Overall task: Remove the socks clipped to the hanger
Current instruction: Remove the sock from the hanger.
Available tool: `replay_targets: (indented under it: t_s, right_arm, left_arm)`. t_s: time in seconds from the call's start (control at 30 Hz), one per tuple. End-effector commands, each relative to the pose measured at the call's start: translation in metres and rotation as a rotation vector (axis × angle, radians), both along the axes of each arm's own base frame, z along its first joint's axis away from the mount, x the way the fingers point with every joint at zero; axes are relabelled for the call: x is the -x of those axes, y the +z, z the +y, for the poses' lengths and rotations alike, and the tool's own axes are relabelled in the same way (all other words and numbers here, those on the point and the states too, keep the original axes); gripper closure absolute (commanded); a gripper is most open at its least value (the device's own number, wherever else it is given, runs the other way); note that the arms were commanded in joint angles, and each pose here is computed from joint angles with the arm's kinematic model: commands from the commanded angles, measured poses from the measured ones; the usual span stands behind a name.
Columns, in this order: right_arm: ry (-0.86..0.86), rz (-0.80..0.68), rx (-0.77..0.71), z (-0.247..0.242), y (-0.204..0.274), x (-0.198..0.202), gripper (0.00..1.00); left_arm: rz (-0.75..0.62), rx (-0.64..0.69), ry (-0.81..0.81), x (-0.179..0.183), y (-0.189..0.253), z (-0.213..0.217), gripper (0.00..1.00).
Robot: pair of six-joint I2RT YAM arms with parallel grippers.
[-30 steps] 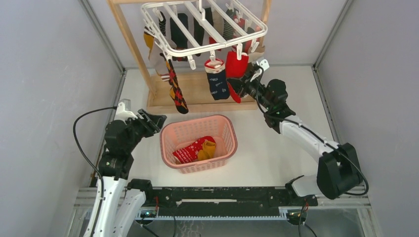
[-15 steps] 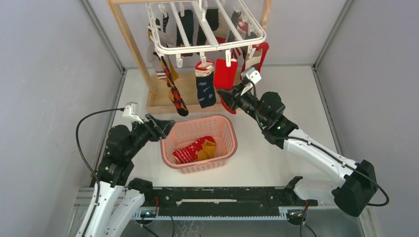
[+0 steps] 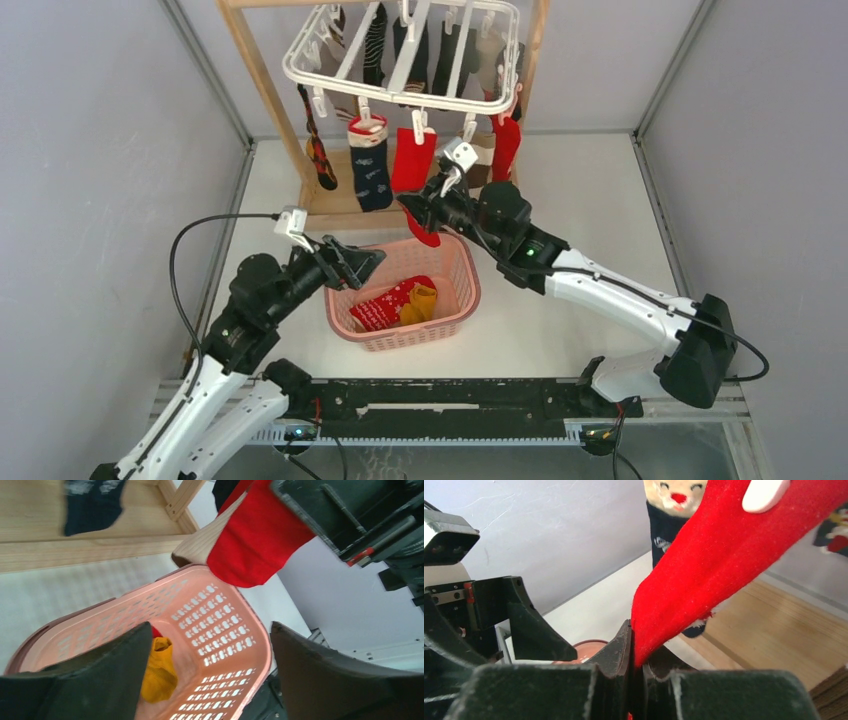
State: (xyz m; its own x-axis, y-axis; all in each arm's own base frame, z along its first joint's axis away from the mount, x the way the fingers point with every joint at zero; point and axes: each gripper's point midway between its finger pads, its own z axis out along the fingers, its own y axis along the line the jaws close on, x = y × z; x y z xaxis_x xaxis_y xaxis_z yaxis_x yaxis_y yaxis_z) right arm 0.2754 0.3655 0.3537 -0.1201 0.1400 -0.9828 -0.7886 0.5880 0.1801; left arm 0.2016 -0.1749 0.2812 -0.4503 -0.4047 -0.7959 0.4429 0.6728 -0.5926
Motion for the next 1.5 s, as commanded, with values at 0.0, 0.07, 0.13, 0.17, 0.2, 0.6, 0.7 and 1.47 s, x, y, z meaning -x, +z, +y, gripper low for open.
replay_targets:
  t_s: [0.0, 0.07, 0.13, 0.17, 0.2, 0.6, 0.7, 1.47]
  right_arm:
    - [0.037, 0.032, -0.051, 0.017, 0.018, 0.006, 0.87]
    - [0.062, 0.050, -0.061, 0.023, 0.017, 0.008, 0.87]
    - [0.088, 0.064, -0.071, 0.027, 0.018, 0.011, 0.87]
    - [0.098, 0.068, -0.075, 0.028, 0.018, 0.013, 0.87]
    - [0.109, 0.074, -0.080, 0.029, 0.019, 0.014, 0.87]
    - [0.310, 0.193, -0.199, 0.038, 0.031, 0.033, 0.88]
    - [0.326, 0.208, -0.210, 0.038, 0.033, 0.034, 0.88]
    - [0.343, 0.253, -0.216, 0.040, 0.025, 0.030, 0.87]
  left_arm:
    - [-0.133, 0.038, -0.037, -0.008, 0.027, -0.013, 0.01]
    - [-0.160, 0.039, -0.068, -0.009, 0.027, -0.019, 0.00]
    - [-0.178, 0.038, -0.094, -0.010, 0.026, -0.024, 0.00]
    - [-0.183, 0.036, -0.106, -0.010, 0.025, -0.026, 0.00]
    - [-0.208, 0.043, -0.112, -0.011, 0.028, -0.028, 0.00]
    - [-0.293, 0.038, -0.169, -0.024, 0.024, -0.045, 0.00]
    - [-0.311, 0.039, -0.179, -0.027, 0.028, -0.048, 0.00]
    - [-0.297, 0.038, -0.225, -0.038, 0.031, -0.064, 0.93]
